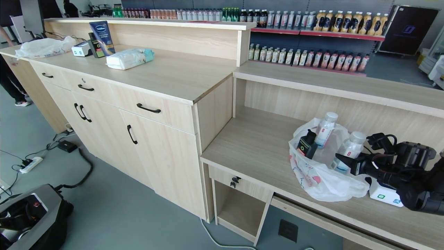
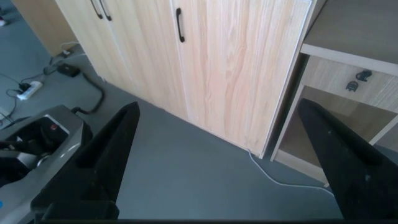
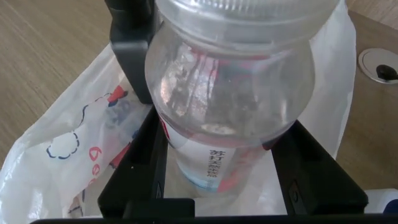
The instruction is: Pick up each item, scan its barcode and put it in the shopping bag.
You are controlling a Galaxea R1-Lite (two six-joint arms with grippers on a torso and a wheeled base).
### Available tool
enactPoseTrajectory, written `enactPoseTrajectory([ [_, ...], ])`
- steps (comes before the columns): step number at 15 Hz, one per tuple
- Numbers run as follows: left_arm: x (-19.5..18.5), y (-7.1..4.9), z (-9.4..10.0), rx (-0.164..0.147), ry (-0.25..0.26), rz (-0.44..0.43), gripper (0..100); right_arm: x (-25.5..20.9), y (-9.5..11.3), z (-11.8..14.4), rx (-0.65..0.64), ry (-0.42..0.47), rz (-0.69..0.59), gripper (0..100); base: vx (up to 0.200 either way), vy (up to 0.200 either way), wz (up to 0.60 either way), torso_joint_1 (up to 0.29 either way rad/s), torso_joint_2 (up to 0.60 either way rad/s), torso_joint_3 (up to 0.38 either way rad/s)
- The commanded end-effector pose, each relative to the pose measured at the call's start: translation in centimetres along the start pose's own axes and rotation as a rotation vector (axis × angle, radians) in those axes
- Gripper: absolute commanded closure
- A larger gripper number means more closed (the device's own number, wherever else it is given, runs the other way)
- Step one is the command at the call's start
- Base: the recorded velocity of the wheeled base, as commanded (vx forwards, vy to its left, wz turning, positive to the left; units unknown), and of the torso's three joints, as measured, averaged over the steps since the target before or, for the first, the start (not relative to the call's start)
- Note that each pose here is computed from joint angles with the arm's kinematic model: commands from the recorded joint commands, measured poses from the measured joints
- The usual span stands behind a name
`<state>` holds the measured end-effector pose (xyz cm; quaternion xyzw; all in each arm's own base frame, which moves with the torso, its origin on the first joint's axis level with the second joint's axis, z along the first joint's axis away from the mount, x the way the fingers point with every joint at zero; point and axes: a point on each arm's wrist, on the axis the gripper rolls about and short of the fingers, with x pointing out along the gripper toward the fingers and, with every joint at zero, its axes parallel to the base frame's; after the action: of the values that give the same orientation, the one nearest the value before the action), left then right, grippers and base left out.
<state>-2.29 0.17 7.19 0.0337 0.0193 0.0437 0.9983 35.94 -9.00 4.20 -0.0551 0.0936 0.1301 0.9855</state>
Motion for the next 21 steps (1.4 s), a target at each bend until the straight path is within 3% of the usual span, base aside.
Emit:
enactPoseTrajectory([
  [1,0.0,0.0,0.0,0.0,0.0,0.0,0,0.3,0.0,-1.1,0.011,0.025,0.005,100,0.0,0.0,0.0,0.0,0.0,0.0],
  [7,0.0,0.0,0.0,0.0,0.0,0.0,0,0.3,0.1,-1.2,0.009,0.027,0.006,100,0.0,0.0,0.0,0.0,0.0,0.0],
  [8,0.0,0.0,0.0,0.0,0.0,0.0,0,0.2,0.0,-0.9,0.007,0.021,0.005,0,0.0,0.0,0.0,0.0,0.0,0.0],
  [11,0.0,0.0,0.0,0.0,-0.001,-0.001,0,-0.8,0.2,1.3,0.02,-0.002,0.001,0,0.0,0.0,0.0,0.0,0.0,0.0],
  [15,0.0,0.0,0.0,0.0,-0.001,-0.001,0,-5.4,1.4,9.0,-0.053,-0.117,-0.007,0,0.0,0.0,0.0,0.0,0.0,0.0],
  [18,0.0,0.0,0.0,0.0,-0.001,-0.001,0,-10.7,2.9,13.3,-0.103,-0.154,-0.045,0,0.0,0.0,0.0,0.0,0.0,0.0],
  [21,0.0,0.0,0.0,0.0,-0.001,-0.001,0,-15.4,4.0,16.7,-0.279,-0.221,-0.11,0,0.0,0.0,-0.2,0.001,0.0,0.001],
])
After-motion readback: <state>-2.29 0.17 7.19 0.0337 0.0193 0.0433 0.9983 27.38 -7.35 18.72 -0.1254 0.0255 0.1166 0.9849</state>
